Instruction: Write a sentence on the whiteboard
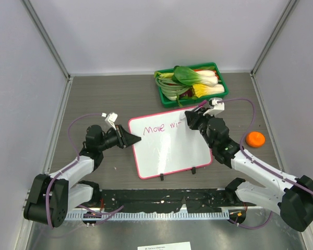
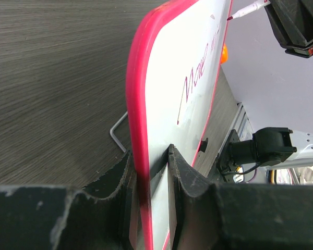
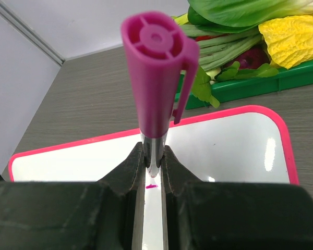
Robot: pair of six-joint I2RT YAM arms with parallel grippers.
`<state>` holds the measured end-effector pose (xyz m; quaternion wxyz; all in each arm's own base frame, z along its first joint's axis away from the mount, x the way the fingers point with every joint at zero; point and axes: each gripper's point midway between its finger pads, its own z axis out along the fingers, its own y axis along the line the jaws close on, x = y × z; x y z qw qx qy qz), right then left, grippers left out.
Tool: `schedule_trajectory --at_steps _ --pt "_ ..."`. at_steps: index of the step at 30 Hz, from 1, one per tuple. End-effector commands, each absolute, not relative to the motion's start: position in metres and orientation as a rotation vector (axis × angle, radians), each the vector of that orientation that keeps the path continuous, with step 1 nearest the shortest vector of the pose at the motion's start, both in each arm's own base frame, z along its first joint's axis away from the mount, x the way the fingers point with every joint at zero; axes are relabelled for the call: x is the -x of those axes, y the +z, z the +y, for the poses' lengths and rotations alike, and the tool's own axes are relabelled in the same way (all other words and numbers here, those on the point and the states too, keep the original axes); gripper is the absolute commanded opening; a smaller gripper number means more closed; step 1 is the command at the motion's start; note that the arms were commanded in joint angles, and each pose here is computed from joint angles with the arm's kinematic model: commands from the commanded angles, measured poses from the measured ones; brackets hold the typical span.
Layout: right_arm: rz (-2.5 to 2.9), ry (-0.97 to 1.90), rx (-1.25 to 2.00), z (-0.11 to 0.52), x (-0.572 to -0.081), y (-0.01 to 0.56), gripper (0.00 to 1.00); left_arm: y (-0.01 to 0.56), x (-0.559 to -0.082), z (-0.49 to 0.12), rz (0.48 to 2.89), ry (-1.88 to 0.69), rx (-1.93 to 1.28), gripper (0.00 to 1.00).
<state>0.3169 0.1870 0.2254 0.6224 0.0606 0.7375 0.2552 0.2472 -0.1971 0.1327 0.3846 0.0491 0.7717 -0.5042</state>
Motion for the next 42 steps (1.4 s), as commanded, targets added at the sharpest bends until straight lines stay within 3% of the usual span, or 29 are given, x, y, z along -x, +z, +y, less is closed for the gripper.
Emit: schedule_trajectory --at_steps 1,42 --pt "1.613 0.646 -0.153 0.196 -0.326 0.257 0.01 0.11 -0.255 -0.185 1.994 -1.13 -0.142 0.0" --pt "1.774 0.571 -0.135 0.18 -0.303 0.198 0.01 0.112 -0.255 -0.184 1.99 -1.123 -0.142 0.0"
